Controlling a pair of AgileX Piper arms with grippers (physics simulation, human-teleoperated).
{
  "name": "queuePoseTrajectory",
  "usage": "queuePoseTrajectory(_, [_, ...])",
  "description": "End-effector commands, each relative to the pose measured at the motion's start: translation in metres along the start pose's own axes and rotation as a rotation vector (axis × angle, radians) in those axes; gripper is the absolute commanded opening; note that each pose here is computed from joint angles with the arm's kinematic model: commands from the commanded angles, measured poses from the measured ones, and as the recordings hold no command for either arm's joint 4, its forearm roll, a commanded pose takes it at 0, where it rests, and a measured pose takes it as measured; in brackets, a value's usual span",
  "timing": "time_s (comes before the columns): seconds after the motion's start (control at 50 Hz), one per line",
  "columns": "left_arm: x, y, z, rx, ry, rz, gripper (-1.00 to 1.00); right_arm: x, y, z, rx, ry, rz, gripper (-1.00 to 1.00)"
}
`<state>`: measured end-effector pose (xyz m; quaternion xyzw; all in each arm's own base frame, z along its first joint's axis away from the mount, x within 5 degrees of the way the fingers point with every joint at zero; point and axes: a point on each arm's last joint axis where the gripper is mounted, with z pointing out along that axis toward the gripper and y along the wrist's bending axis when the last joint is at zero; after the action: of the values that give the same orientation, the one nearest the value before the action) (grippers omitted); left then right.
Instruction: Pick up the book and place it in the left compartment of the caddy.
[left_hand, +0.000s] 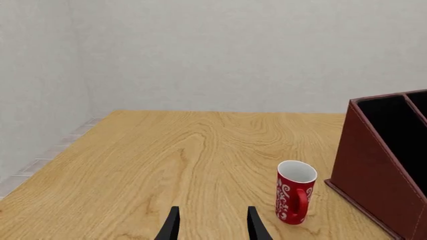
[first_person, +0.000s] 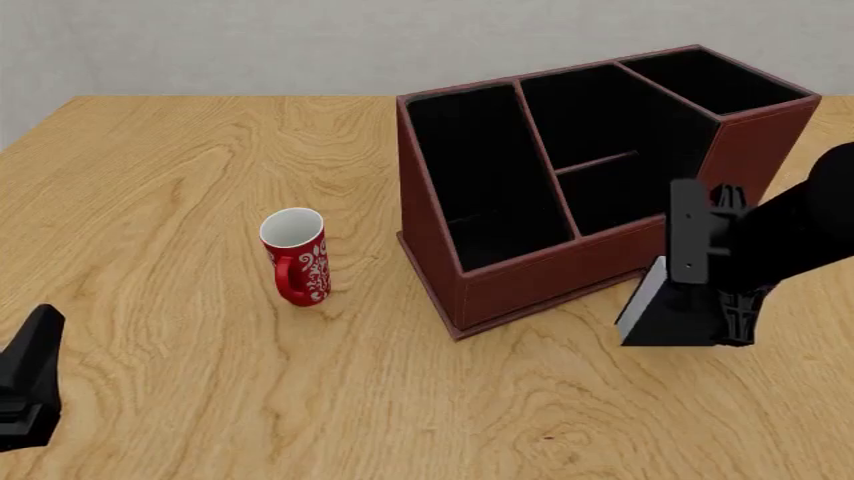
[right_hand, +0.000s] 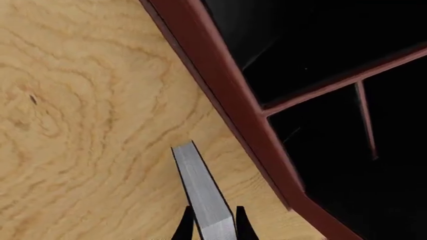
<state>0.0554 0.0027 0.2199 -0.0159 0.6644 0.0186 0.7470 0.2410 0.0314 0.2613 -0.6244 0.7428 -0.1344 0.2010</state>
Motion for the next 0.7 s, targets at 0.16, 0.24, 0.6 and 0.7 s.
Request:
queuePoseTrajectory(0.16, [0.001, 0.000, 0.000, -0.003, -0.001, -0.003, 1.00, 0.000, 0.002, -0.007, -0.011, -0.009, 0.023, -1.00])
queuePoseTrajectory(0.24, [0.001, 0.000, 0.000, 0.000, -0.001, -0.006, 1.00, -0.002, 0.008, -0.013, -0.016, -0.013, 0.009, -1.00])
queuePoseTrajectory(0.6, [0.001, -0.001, 0.000, 0.017, -0.010, -0.026, 1.00, 0.010, 0.028, -0.069, 0.004, -0.009, -0.015, -1.00])
queuePoseTrajectory(0.7, [0.001, -0.001, 0.000, 0.017, -0.012, -0.033, 1.00, 0.012, 0.037, -0.086, -0.001, -0.009, -0.015, -1.00])
